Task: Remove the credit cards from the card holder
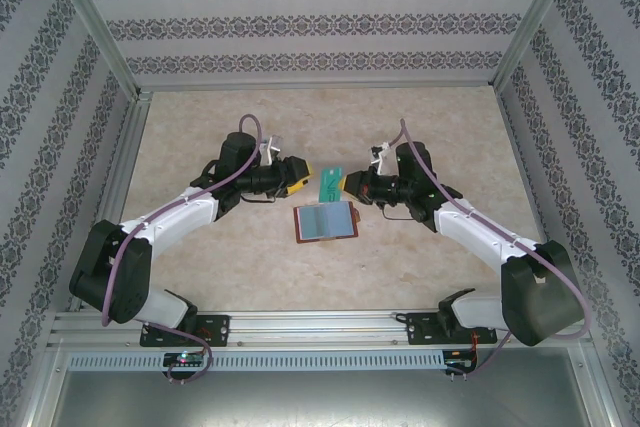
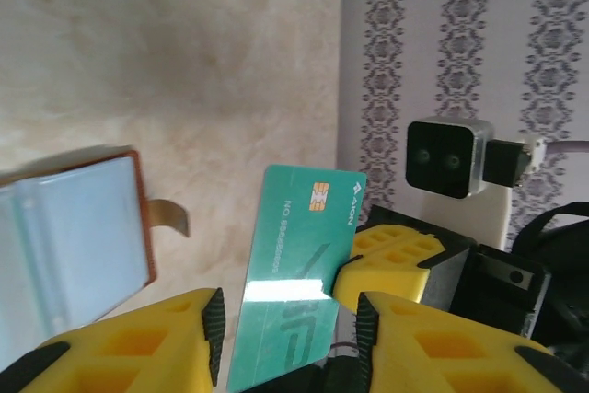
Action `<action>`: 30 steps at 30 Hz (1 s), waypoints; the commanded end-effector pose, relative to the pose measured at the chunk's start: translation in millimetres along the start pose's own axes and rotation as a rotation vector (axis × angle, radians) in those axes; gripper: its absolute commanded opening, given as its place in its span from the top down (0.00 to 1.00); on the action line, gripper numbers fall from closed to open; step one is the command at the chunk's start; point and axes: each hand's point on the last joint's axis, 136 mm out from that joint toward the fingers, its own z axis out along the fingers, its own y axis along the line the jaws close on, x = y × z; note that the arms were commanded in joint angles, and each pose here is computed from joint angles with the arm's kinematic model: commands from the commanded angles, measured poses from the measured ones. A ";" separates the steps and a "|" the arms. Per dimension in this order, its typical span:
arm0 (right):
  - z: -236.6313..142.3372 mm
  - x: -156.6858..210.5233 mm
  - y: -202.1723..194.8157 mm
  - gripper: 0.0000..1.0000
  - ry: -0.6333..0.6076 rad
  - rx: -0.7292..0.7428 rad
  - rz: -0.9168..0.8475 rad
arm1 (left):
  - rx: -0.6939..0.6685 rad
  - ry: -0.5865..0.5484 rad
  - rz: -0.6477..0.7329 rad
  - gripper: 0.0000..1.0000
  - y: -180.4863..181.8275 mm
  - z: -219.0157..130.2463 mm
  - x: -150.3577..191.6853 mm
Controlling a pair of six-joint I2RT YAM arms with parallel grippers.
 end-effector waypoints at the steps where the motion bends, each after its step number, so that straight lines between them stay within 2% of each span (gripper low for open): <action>1: -6.9 -11.4 39.1 1.00 -0.022 -0.137 -0.029 | 0.091 -0.002 0.011 0.58 -18.7 -3.0 -2.4; 7: -4.8 -11.8 43.2 1.00 -0.019 -0.191 -0.008 | 0.094 0.009 0.001 0.60 -15.8 -1.8 0.2; 16: 3.5 -5.5 46.8 1.00 0.024 -0.210 -0.019 | 0.120 0.016 0.009 0.70 -21.5 -1.0 0.9; 22: 7.6 -3.9 40.9 1.00 0.032 -0.200 -0.010 | 0.135 0.018 0.015 0.83 -25.2 -1.7 1.0; 27: 10.5 -4.0 35.6 1.00 0.039 -0.189 -0.002 | 0.144 0.013 0.028 1.00 -28.7 -3.2 0.7; 29: 11.3 -3.4 32.9 1.00 0.041 -0.180 0.000 | 0.147 0.011 0.039 1.00 -31.3 -4.4 0.5; 30: 12.0 -2.6 31.1 0.91 0.044 -0.174 0.002 | 0.142 0.014 0.045 1.00 -31.7 -4.7 1.0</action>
